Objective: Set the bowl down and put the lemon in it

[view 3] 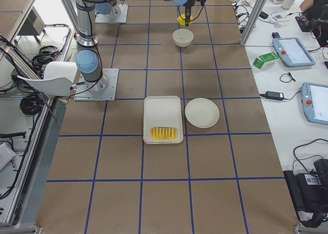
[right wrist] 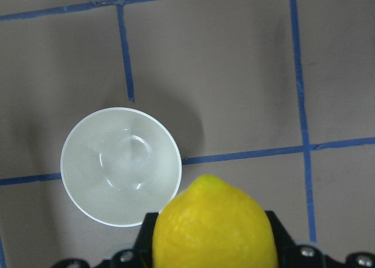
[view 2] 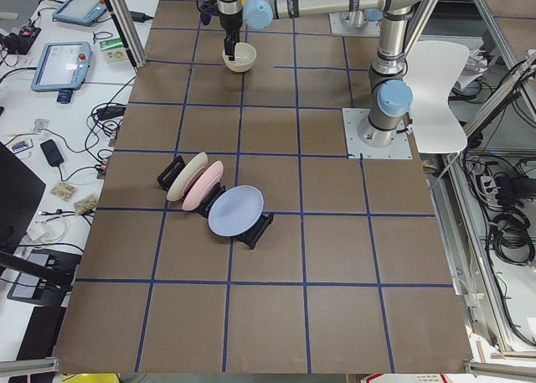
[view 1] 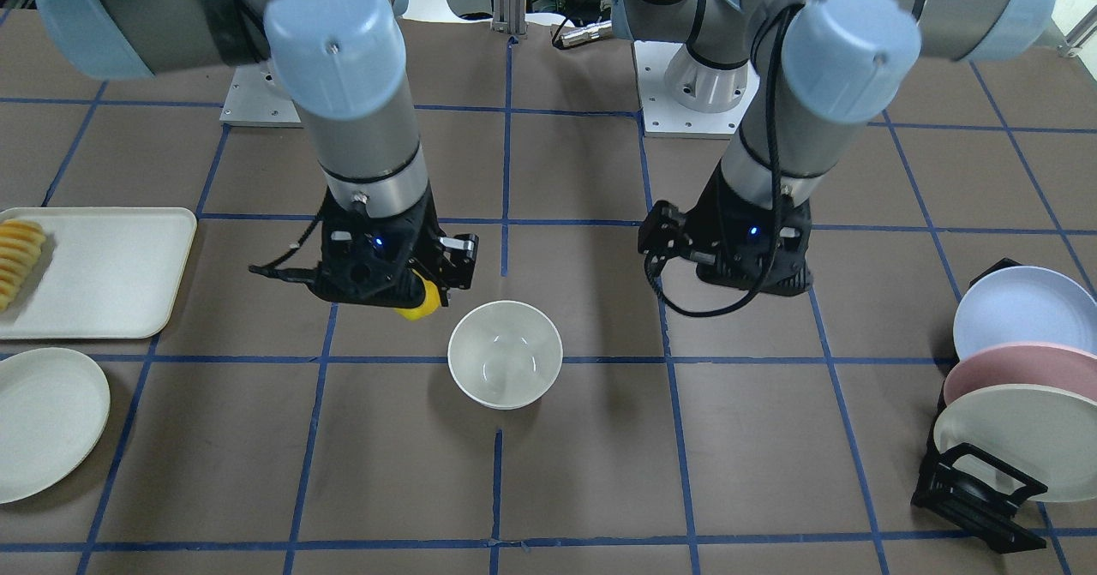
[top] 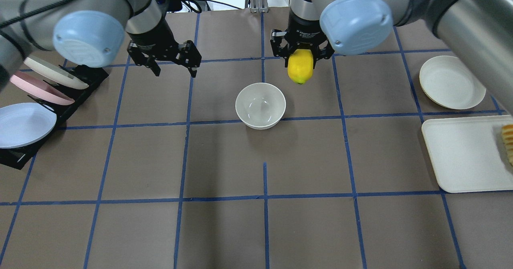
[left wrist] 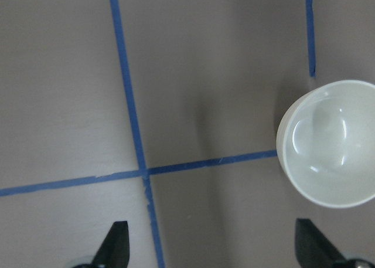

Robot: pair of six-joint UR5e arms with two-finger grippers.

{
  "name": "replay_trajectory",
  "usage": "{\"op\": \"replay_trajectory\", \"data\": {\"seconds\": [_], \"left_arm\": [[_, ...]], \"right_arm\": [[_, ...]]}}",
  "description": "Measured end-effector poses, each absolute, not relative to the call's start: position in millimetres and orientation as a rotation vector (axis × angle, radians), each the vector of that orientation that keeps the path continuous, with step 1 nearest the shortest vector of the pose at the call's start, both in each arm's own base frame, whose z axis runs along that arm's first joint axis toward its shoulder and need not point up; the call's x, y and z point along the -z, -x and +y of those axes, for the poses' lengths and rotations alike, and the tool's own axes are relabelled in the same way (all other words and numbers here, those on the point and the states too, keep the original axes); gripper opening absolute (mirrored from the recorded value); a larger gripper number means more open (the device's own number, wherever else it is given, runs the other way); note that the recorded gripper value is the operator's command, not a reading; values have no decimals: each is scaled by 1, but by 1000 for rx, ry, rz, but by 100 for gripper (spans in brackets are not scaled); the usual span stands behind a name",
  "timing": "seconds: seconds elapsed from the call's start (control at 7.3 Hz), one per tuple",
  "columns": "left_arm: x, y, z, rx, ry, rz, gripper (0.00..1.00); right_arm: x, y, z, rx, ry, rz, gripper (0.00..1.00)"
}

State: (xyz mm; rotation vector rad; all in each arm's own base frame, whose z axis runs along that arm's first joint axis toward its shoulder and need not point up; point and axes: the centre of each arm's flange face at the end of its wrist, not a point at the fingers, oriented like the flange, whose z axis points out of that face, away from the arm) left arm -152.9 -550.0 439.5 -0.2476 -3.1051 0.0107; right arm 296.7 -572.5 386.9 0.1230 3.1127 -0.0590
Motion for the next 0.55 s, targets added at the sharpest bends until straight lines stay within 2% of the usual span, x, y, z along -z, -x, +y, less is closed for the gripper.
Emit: {"op": "replay_trajectory", "data": {"seconds": [0.27,0.55], "left_arm": [[-485,140,-517,-66,263,-3121,100],[-492,132,-507,-75,226,-3120,100]], "right_arm": [[-319,-341,-583,16,-47,3120,49],[-260,-362,-588,-14,0,3127,50]]}}
